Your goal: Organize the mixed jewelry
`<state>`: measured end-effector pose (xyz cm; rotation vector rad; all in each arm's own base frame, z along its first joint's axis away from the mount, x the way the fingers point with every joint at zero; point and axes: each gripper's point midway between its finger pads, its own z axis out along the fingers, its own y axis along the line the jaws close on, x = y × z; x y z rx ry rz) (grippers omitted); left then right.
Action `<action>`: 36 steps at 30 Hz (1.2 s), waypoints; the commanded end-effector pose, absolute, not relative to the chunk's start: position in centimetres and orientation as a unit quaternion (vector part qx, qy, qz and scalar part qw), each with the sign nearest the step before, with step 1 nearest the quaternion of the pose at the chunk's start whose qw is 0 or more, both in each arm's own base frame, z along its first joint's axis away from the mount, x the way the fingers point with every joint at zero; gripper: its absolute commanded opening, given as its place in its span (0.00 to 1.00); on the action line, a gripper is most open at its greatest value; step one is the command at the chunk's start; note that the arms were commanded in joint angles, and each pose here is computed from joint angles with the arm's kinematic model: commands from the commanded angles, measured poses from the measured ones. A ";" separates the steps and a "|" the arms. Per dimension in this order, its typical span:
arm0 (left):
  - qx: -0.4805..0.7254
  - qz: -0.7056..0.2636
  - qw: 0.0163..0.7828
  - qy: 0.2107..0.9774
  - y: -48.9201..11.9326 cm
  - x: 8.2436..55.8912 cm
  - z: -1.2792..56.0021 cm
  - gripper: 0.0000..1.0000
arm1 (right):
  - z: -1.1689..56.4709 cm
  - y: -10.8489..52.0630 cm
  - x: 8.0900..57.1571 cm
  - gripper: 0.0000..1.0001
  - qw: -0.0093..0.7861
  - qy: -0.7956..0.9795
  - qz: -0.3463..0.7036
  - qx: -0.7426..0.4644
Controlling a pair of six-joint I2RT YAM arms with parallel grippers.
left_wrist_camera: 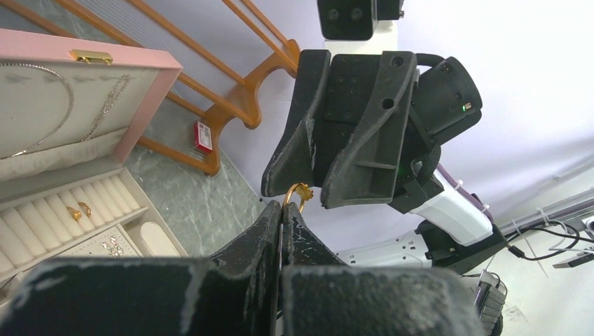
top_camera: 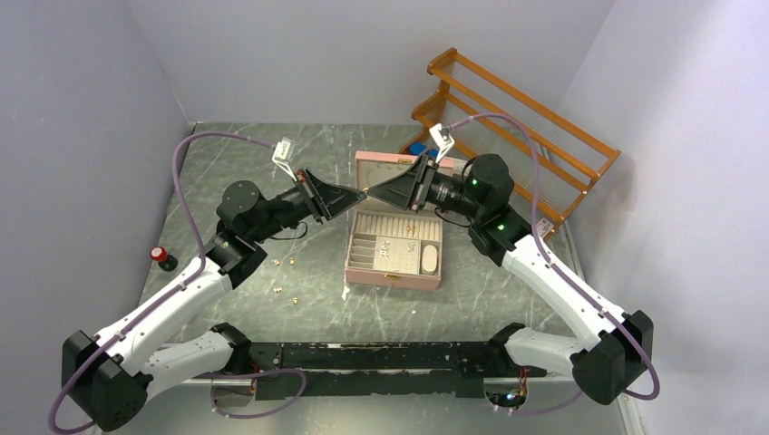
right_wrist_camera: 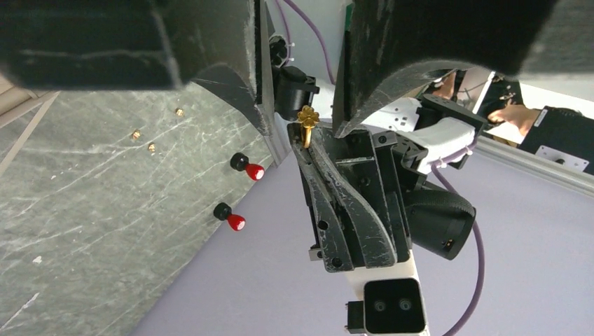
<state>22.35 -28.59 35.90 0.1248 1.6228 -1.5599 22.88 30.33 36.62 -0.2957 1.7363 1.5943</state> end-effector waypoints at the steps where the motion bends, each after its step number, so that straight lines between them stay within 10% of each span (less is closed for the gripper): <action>1: 0.063 -0.630 0.443 0.634 -28.6 22.1 37.8 0.05 | 37.8 30.6 22.5 0.36 0.378 0.667 0.629 -0.131; 14: 0.072 -0.619 0.452 0.638 -28.4 22.0 37.7 0.05 | 37.7 30.6 22.6 0.09 0.377 0.665 0.631 -0.127; 23: 0.033 -0.552 0.498 0.668 -26.1 23.4 36.8 0.76 | 34.7 29.5 23.9 0.06 0.392 0.715 0.571 -0.100; 36: 0.012 -0.485 0.513 0.708 -24.6 24.9 33.8 0.96 | 20.2 19.8 28.6 0.05 0.428 0.871 0.238 0.026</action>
